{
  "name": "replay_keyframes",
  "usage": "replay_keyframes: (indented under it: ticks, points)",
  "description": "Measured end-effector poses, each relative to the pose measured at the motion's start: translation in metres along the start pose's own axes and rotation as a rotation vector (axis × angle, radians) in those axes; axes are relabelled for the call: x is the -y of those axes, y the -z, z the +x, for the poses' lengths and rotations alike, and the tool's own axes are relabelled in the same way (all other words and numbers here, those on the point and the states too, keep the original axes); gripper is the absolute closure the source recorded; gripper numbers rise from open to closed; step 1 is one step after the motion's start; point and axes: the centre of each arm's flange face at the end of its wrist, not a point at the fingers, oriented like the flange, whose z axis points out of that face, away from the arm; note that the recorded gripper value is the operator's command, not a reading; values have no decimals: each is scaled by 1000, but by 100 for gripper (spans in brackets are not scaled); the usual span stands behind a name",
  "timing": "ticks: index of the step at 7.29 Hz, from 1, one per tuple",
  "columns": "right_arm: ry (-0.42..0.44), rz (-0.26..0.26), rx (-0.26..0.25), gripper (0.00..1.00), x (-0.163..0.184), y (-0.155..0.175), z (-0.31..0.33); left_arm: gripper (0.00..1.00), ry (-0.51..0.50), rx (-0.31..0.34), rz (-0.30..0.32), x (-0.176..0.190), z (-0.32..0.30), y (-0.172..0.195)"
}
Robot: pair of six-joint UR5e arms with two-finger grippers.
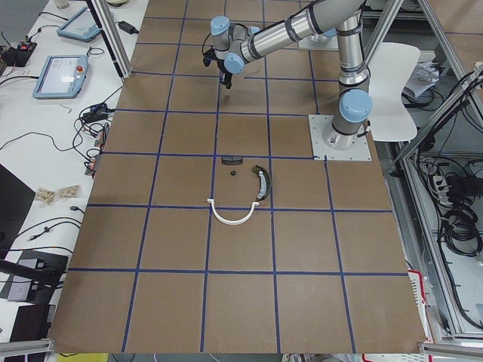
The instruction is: Place bearing gear from tray to pile
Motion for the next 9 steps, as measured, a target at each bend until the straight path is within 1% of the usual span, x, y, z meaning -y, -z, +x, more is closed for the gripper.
replay_keyframes:
  ticks: [2, 3, 4, 5, 6, 8, 9]
  points:
    - [0, 26, 3, 0, -5, 15, 1, 100, 56, -14, -32, 17, -106, 57]
    - [0, 48, 5, 0, -11, 28, 2, 100, 65, -32, -56, 14, -173, 76]
    - [-1, 58, 6, 0, -14, 34, 2, 100, 79, -55, -69, 1, -245, 84]
    - [-1, 55, 6, 0, -14, 32, 2, 100, 99, -76, -74, -19, -311, 84]
    - [-1, 51, 5, 0, -14, 29, 1, 100, 103, -96, -78, -39, -363, 79]
    - [-1, 49, 5, 0, -14, 28, 1, 100, 93, -144, -89, -81, -438, 54]
    - [0, 49, 5, 0, -14, 29, 1, 100, 102, -169, -99, -98, -459, 37]
